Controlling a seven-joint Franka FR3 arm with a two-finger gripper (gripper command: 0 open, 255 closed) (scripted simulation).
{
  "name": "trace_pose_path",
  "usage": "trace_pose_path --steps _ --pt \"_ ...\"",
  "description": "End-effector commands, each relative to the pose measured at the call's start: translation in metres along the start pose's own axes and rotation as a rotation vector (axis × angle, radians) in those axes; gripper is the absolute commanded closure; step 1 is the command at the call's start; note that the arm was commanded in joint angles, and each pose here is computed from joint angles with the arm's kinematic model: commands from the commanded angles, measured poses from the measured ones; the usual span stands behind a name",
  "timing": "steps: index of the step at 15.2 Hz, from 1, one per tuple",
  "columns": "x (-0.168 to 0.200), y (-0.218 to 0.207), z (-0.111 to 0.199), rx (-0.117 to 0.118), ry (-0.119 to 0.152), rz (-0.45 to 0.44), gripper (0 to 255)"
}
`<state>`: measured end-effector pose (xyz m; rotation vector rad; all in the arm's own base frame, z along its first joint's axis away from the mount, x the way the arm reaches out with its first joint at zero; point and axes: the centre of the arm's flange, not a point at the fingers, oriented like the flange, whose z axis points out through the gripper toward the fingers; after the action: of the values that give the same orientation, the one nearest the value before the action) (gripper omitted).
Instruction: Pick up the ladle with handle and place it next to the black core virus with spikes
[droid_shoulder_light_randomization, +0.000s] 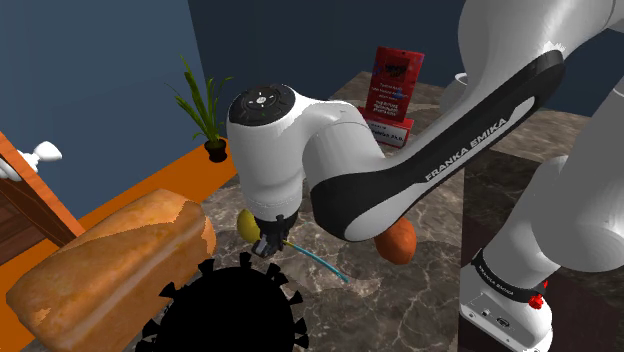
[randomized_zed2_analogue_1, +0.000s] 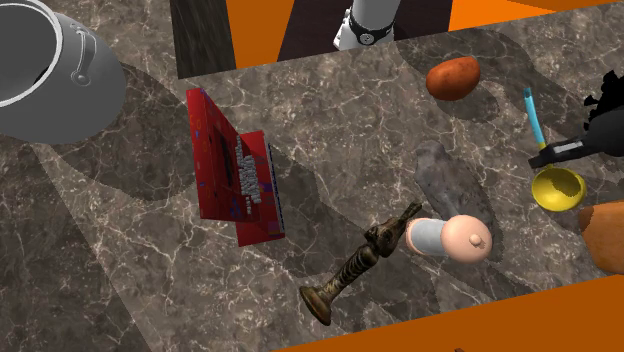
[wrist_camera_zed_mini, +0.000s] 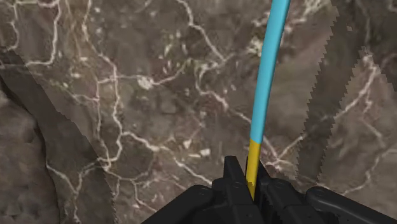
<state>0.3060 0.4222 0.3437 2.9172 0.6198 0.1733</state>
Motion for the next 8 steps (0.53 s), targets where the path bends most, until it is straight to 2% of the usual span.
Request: trace_pose_path --steps 1,4,5,8 --pt "0.0000 0.0001 0.0004 0.000 0.000 0.000 255" --pt "0.0000 0.0001 0.0004 0.000 0.000 0.000 255" --pt "0.0000 0.0001 0.0004 0.000 0.000 0.000 0" --pt "0.0000 0.0001 0.0004 0.000 0.000 0.000 0"
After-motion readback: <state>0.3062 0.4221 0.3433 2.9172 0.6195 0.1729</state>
